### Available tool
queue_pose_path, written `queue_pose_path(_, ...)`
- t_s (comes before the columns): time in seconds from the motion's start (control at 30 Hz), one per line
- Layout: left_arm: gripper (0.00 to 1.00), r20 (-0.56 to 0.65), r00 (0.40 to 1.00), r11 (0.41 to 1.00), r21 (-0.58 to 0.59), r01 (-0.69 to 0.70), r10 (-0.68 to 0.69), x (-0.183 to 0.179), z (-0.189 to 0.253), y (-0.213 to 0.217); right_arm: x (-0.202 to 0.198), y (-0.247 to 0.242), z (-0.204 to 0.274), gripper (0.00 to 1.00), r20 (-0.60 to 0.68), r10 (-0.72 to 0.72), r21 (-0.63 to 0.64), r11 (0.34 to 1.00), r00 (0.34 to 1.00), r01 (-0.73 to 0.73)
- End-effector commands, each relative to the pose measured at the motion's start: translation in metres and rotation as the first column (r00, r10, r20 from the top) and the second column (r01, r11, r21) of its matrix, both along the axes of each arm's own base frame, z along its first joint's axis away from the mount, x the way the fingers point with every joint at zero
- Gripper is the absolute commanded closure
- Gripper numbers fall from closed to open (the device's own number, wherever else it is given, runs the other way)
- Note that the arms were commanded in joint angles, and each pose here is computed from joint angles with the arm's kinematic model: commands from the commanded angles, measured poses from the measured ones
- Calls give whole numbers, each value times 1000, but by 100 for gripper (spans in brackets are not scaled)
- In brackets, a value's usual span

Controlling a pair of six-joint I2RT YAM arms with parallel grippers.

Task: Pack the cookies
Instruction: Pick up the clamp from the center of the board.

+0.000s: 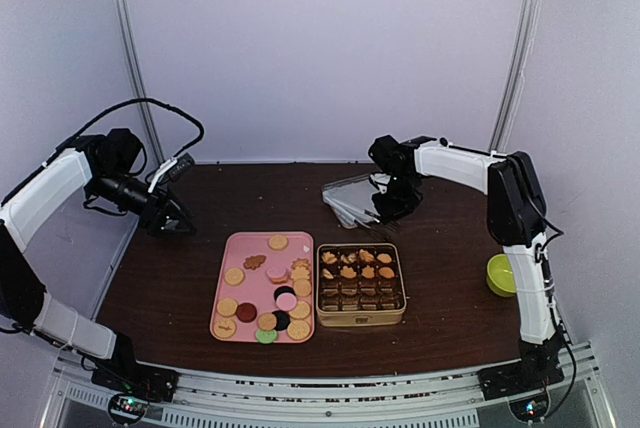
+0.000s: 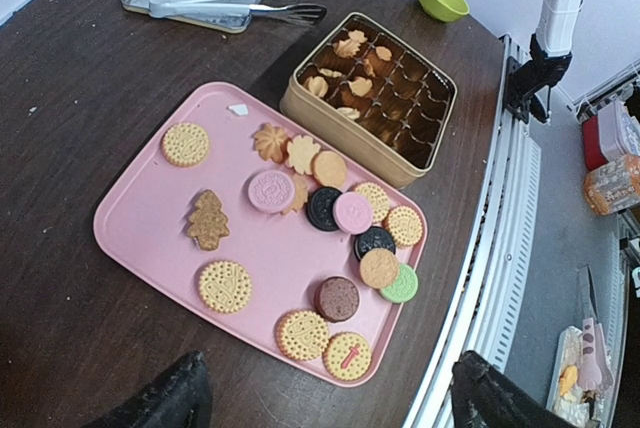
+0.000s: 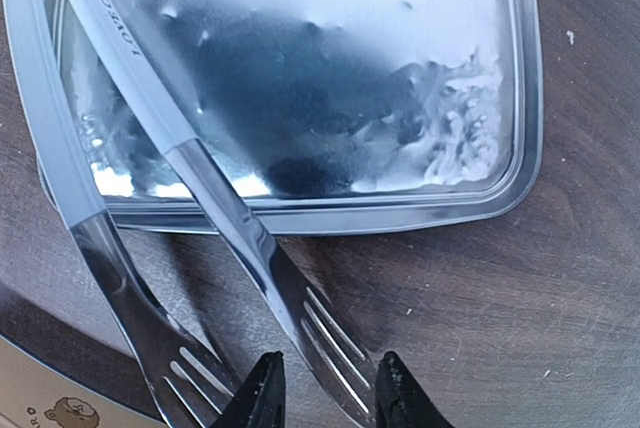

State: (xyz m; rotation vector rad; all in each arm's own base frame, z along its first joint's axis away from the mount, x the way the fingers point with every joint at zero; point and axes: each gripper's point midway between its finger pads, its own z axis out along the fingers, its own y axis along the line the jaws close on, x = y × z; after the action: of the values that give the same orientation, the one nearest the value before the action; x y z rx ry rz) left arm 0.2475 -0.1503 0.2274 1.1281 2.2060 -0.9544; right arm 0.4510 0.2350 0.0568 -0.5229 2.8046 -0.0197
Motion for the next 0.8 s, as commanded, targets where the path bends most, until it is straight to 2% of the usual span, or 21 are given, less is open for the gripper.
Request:
queue_pose_path(0.0, 15, 37, 999, 1000, 1, 13, -13, 3, 8, 0, 0, -1, -4, 68, -13, 8, -10, 1000, 1000, -8)
queue_pose_path(0.2, 16, 35, 999, 1000, -1, 14, -14, 3, 9, -1, -4, -4, -9, 70, -31, 14, -27, 1000, 999, -15)
queue_pose_path(0.37, 16, 33, 999, 1000, -3, 14, -14, 2, 9, -1, -6, -5, -11, 81, -35, 16, -30, 999, 999, -17)
queue_pose_path(0.53, 17, 35, 999, 1000, -6, 16, -16, 2, 10, -1, -3, -7, 3, 85, -16, 28, -39, 999, 999, -29)
queue_pose_path(0.7, 18, 35, 999, 1000, -10, 16, -16, 3, 12, -2, -2, -4, 16, 100, 3, 37, -22, 999, 999, -37)
queue_pose_path(0.77, 18, 35, 999, 1000, -9, 15, -14, 3, 12, -1, -4, -1, 17, 100, -5, 41, -1, 999, 999, -41)
